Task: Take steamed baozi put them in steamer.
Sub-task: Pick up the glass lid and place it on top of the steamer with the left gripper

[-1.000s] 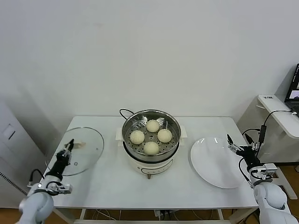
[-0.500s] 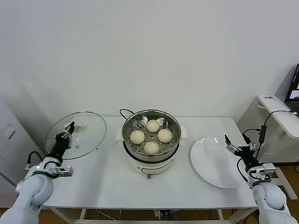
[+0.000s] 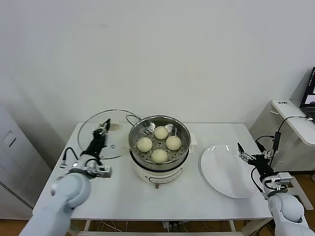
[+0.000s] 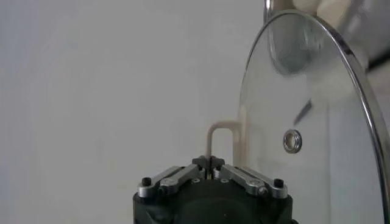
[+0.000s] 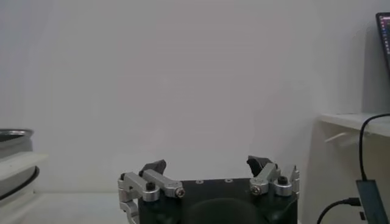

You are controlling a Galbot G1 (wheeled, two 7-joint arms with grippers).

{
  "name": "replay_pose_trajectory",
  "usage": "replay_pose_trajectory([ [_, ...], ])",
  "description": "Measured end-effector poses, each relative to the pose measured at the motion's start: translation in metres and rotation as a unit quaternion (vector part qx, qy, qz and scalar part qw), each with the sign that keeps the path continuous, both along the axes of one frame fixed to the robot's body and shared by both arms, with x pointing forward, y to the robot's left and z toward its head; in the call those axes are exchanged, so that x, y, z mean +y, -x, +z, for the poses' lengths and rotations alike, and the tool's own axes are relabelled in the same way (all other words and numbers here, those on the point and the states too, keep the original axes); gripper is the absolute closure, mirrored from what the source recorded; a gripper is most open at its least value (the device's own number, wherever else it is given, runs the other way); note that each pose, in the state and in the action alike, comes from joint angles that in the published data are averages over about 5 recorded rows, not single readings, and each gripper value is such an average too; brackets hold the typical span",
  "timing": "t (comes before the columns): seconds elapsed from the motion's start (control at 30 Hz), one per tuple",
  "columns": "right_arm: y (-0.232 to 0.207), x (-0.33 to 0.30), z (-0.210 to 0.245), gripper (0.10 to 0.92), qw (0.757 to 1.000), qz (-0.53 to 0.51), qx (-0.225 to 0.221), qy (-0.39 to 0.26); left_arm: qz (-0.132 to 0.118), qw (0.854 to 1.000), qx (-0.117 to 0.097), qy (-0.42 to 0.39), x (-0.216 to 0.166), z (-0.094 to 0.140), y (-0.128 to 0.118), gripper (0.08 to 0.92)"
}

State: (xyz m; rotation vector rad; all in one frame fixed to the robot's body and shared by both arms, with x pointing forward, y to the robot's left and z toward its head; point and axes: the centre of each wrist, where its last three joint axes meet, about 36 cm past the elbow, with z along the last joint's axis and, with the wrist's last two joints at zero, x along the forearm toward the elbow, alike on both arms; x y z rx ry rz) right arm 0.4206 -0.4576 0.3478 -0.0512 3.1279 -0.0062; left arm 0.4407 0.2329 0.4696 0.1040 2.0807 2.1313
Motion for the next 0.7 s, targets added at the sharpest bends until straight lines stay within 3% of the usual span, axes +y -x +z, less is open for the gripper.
replay_pose_trajectory([
  [0.3,0.000,-0.004,-0.002,0.200,1.000,0.003,0.006,0.008,-0.003,1.000,0.002,-0.004,-0.066,-0.001,-0.006,0.905],
  [0.7,-0.004,-0.004,-0.008,0.200,1.000,0.004,0.012,0.010,0.010,1.000,0.005,-0.010,-0.124,-0.010,-0.011,0.905],
])
